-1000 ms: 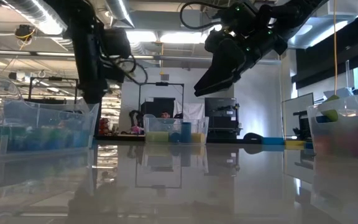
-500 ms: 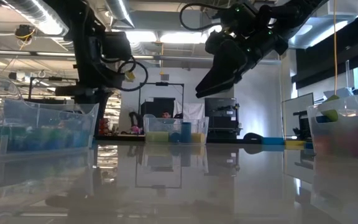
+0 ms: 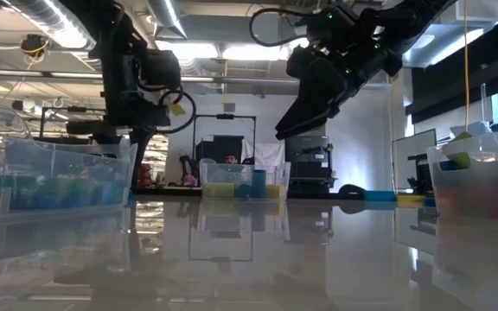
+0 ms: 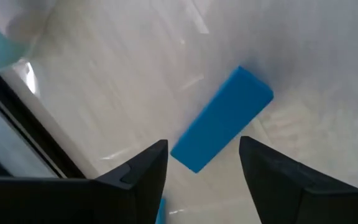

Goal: Sort blocks by size
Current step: Put the blue rectangular block into the bottom left transparent bin

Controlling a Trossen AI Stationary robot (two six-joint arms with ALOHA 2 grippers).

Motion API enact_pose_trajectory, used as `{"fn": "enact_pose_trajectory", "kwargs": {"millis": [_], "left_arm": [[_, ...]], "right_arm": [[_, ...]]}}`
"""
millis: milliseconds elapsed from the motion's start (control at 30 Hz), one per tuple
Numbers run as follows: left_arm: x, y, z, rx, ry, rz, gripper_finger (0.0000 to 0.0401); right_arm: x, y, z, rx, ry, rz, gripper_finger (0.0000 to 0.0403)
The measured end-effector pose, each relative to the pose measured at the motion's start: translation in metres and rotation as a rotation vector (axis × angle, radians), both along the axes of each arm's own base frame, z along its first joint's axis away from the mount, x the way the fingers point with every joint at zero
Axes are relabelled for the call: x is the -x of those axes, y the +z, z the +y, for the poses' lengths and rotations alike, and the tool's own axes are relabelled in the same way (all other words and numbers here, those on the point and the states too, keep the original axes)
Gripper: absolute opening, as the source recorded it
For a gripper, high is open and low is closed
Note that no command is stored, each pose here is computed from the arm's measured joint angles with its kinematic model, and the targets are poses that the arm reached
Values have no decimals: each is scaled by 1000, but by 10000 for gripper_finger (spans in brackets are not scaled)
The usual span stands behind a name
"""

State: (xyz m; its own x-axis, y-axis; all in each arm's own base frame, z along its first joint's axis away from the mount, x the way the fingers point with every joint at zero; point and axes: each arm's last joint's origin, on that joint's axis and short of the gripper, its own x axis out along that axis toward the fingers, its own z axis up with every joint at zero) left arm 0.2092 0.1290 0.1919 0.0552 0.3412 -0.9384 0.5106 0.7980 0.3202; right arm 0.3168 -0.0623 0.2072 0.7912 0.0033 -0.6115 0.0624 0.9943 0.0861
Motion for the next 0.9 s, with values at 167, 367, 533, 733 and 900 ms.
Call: {"fn": "enact_pose_trajectory", "kwargs": {"millis": [167, 367, 533, 733, 900], "left_arm": [[-1, -9, 5, 16, -36, 47, 194], [-6, -25, 8, 48, -84, 115, 194], [-9, -39, 10, 79, -87, 166, 194], [-13, -50, 12, 89, -130, 197, 193], [-15, -53, 13, 93, -131, 202, 182]], "right_arm": [[0, 0, 0, 0, 0, 0, 225], [0, 0, 0, 2, 2, -1, 225], [0, 0, 0, 7, 5, -2, 225], [0, 0, 0, 7, 5, -2, 225], [0, 0, 0, 7, 5, -2, 225]]}}
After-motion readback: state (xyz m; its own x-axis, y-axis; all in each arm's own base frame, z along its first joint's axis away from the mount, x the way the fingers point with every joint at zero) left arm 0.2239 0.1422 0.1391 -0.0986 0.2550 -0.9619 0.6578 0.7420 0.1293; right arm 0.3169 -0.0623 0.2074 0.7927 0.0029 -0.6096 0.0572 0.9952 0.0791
